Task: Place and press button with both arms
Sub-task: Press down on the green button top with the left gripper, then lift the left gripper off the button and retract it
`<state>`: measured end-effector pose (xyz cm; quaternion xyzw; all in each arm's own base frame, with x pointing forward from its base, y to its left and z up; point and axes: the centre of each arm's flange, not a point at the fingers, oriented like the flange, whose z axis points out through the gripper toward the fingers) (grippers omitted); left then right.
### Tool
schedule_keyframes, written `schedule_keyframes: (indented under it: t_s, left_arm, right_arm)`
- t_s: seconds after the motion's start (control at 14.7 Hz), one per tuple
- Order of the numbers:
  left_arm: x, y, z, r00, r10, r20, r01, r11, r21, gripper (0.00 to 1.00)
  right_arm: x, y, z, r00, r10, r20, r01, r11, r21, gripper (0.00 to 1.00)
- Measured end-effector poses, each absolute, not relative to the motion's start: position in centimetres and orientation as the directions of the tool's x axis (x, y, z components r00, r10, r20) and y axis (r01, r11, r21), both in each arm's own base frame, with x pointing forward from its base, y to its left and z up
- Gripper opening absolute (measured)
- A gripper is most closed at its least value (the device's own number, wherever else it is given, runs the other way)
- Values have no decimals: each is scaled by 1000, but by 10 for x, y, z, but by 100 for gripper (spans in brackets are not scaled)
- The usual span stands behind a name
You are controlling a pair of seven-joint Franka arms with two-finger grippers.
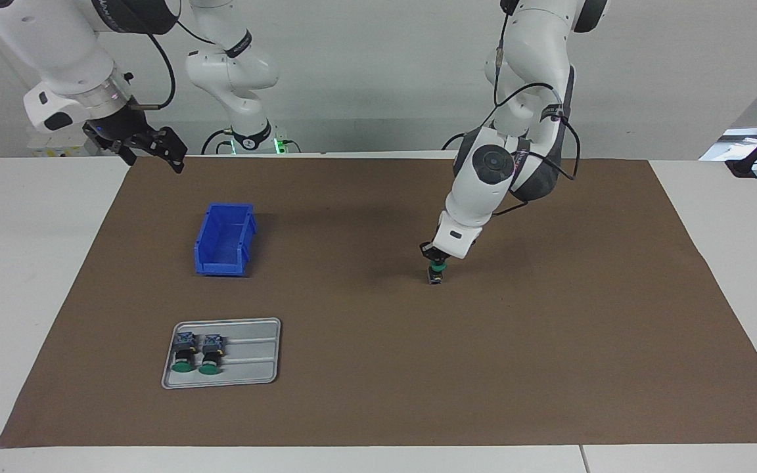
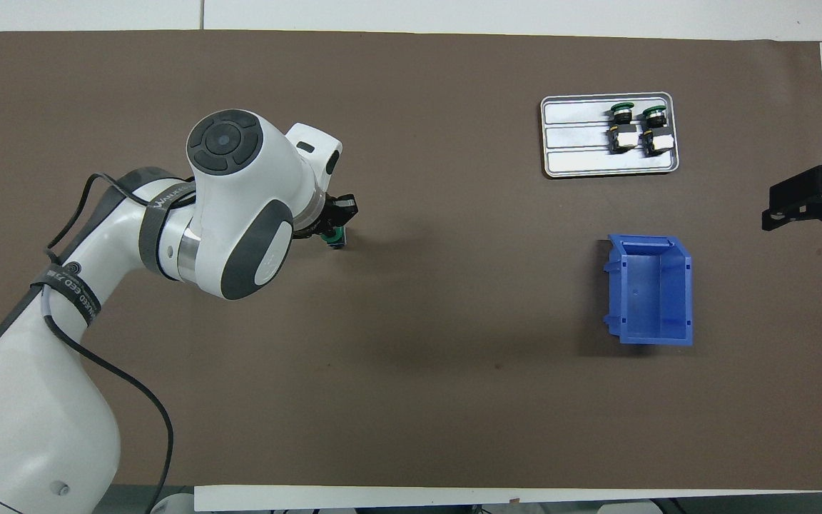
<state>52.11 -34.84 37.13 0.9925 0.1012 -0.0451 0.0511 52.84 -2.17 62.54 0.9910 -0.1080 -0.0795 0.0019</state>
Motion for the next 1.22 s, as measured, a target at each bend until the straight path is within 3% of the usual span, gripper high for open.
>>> schedule_keyframes:
  t_s: [0.75,1.09,1.22]
  left_arm:
    - [521,-344,373,976,205,-73,212,-971,112,3]
    - [531,-324,413,971,232,-64,238,-964,122,16]
    - [534,-308,429,966,251,-70,257,-959,118,32]
  right_arm:
    - [528,-22,625,964,-214,-157,-214,-977,21,99]
    - [528,-22,625,964,-214,-157,-214,-977,21,99]
    - [528,-22,625,964,-214,-157,-214,-977,21,99]
